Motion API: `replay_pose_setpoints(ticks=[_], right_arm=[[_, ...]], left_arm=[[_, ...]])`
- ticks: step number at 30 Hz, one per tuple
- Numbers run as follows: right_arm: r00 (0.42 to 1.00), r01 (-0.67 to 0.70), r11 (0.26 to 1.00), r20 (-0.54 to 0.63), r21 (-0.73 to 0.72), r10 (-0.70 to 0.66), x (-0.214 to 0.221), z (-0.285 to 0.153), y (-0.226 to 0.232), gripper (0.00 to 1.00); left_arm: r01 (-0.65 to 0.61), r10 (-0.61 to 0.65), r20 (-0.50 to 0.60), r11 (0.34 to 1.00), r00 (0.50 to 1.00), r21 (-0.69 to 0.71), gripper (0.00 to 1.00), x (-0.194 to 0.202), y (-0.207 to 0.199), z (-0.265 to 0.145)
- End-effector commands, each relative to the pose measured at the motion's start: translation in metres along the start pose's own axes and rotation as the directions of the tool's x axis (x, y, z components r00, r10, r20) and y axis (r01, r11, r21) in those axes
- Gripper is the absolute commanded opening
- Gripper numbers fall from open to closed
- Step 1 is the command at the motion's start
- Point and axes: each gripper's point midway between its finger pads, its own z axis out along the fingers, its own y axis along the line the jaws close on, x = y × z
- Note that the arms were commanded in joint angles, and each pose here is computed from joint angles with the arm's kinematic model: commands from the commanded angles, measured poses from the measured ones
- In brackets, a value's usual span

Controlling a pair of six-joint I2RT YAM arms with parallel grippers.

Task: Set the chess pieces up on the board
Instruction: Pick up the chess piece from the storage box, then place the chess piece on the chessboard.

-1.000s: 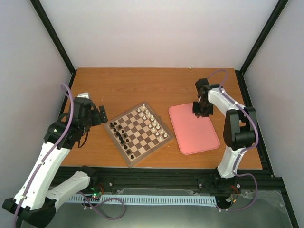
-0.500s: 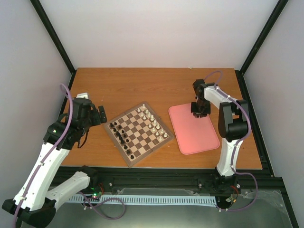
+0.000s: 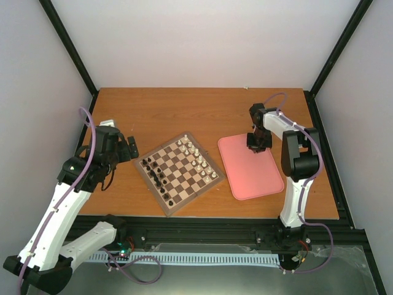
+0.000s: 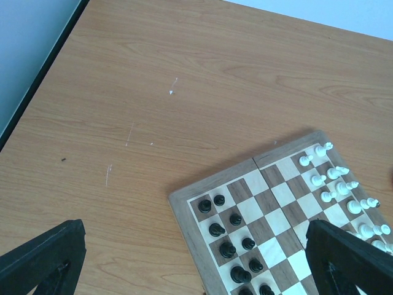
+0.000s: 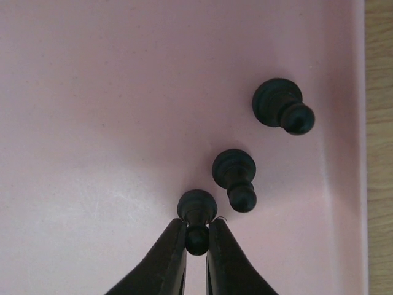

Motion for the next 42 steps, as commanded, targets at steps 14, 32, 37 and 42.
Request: replay_pose_setpoints(ticks=[14,32,37,42], right_arm=[[0.994,0.037,0.998,0.103,-0.052,-0.032,0.001,-0.064,0.019,0.03],[0.875,0.478,0.870,0.151,-0.118,-0.460,0.125,-0.126,0.244,0.03],[0.814,0.581,0.801,0.115,-0.144,-0.570,0.172,-0.111,0.299,0.03],[0.770,0.635,0.750,0.085,-0.183,-0.632,0.209,-0.095,0.328,0.03]], left_arm=[[0.019,-0.019,0.014,1.000,1.000,0.003,1.00,-0.003,0.000,-0.002],[0.029,-0.029,0.011,0.999,1.000,0.039,1.00,0.003,0.001,-0.014],[0.028,-0.029,0.032,0.999,0.999,0.043,1.00,0.000,0.005,-0.023],[0.020,-0.023,0.051,0.999,0.998,0.049,1.00,-0.006,0.007,-0.032]])
